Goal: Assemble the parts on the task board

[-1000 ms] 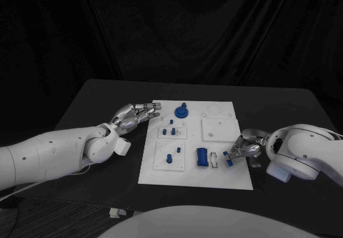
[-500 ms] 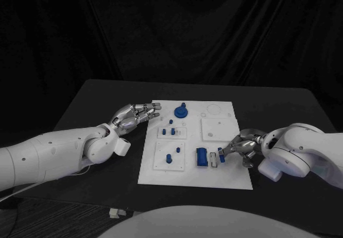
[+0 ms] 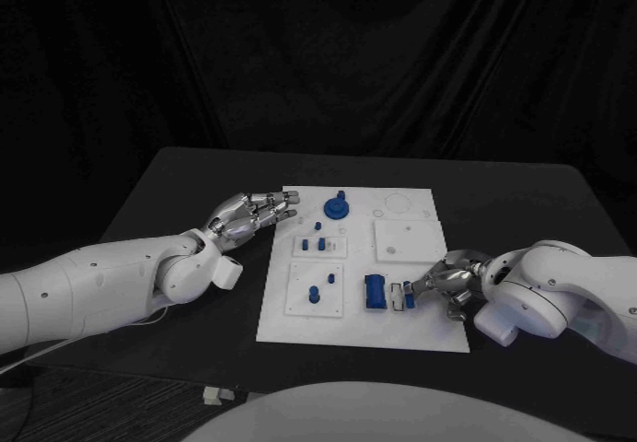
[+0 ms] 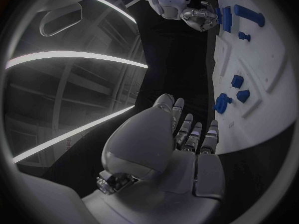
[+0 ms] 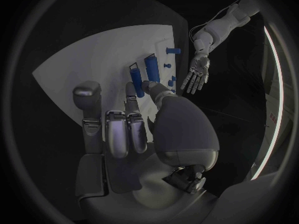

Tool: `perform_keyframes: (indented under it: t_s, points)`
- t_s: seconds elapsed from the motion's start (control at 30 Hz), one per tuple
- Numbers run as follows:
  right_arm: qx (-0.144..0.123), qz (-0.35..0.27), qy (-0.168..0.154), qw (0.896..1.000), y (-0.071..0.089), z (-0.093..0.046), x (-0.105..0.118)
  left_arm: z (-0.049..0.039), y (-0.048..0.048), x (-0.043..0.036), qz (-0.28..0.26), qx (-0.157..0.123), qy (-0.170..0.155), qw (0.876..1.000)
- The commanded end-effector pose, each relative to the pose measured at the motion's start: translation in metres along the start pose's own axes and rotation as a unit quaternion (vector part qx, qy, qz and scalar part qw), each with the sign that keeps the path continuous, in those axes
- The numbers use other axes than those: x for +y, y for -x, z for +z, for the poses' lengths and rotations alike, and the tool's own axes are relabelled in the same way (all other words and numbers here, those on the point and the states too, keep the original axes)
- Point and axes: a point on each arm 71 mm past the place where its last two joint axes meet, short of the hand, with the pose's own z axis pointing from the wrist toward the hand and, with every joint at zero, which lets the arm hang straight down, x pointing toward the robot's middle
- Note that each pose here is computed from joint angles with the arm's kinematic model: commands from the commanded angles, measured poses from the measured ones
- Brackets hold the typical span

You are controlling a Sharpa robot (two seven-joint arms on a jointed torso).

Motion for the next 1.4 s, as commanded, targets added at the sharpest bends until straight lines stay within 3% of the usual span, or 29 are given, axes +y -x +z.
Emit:
perform_keyframes:
  t_s: [0.03,1.4]
  points:
    - [-0.005,0.009,-0.01,1.0,-0.001,0.001,-0.003,0.0005,-0.0016,-0.0007,-0.007,0.004,-0.008,1.0]
    - [-0.01,-0.005,-0.009,1.0,-0.013,0.01,-0.005,0.0016,-0.0027,0.0002,-0.009,0.007,-0.005,1.0]
